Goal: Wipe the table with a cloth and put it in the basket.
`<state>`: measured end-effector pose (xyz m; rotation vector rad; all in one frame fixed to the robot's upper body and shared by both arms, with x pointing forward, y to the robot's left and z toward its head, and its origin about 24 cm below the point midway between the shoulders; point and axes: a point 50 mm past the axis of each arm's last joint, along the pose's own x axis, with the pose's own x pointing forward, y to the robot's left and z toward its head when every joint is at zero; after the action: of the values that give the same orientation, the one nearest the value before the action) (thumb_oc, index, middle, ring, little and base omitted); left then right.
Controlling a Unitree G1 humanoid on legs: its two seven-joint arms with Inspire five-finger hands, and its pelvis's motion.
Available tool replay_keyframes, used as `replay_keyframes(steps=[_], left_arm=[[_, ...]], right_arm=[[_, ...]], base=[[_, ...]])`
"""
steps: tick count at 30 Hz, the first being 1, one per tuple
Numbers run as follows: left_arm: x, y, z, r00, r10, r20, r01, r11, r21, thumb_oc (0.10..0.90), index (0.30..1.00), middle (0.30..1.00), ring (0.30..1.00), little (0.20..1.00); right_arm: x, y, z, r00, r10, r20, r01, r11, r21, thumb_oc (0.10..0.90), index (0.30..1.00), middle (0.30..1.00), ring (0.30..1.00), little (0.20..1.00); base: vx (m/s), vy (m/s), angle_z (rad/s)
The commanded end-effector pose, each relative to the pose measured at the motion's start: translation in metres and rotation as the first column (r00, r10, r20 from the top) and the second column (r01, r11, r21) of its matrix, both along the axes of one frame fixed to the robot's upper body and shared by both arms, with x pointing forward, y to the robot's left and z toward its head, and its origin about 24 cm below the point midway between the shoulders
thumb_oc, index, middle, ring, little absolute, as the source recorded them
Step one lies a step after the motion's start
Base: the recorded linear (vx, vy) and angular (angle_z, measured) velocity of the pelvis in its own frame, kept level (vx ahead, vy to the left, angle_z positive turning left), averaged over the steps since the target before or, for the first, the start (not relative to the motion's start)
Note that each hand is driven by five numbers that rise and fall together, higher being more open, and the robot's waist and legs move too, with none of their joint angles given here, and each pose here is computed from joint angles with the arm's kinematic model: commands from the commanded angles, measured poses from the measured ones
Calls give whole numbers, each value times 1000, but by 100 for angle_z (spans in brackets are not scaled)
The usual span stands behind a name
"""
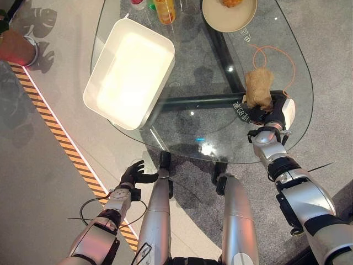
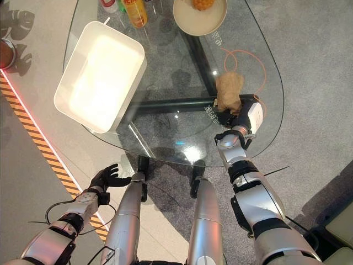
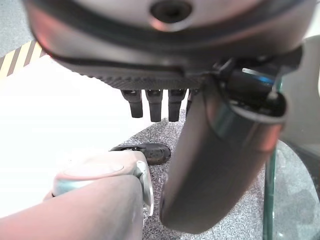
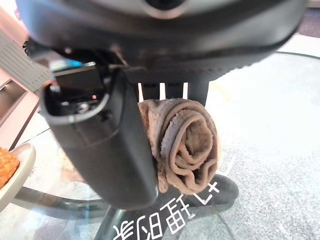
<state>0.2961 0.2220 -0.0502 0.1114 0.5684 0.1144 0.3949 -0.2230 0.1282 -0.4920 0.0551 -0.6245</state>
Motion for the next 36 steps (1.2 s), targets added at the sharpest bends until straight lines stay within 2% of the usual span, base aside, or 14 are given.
replay_keyframes(steps=[1,7,14,21,22,33,36], left_arm=[[-5,0,-5,1000,11,-20,-11,999,31,800,900,900,900,900],[-6,-1,-6,1000,12,-12,-12,1000,29,800,900,900,900,900],[-6,-6,-7,1000,1,-9,-1,1000,22,800,900,900,900,900],[-6,-8,-8,1000,-3,-11,3,1000,19,800,900,900,900,900],[-7,-9,-8,1000,-7,-10,7,1000,19,800,900,900,900,900],[-6,-15,-9,1000,-21,-12,22,1000,18,800,900,900,900,900],[-6,-15,-8,1000,-22,-9,22,1000,17,800,900,900,900,900]], right_arm=[[4,8,15,997,76,22,-72,985,-159,100,300,300,300,200],[10,33,38,985,169,35,-149,936,-320,100,300,300,300,200],[14,64,43,957,283,-66,-281,841,-462,100,300,300,300,200],[14,77,37,933,329,-143,-355,785,-508,100,300,300,300,200],[14,82,34,918,354,-176,-392,750,-533,100,300,300,300,200],[8,111,30,849,474,-232,-511,628,-587,100,300,300,300,200],[5,123,30,811,523,-263,-560,563,-608,100,300,300,300,200]], base=[[0,0,0],[0,0,0],[1,4,0],[0,0,0],[0,0,0],[0,0,0],[0,0,0]])
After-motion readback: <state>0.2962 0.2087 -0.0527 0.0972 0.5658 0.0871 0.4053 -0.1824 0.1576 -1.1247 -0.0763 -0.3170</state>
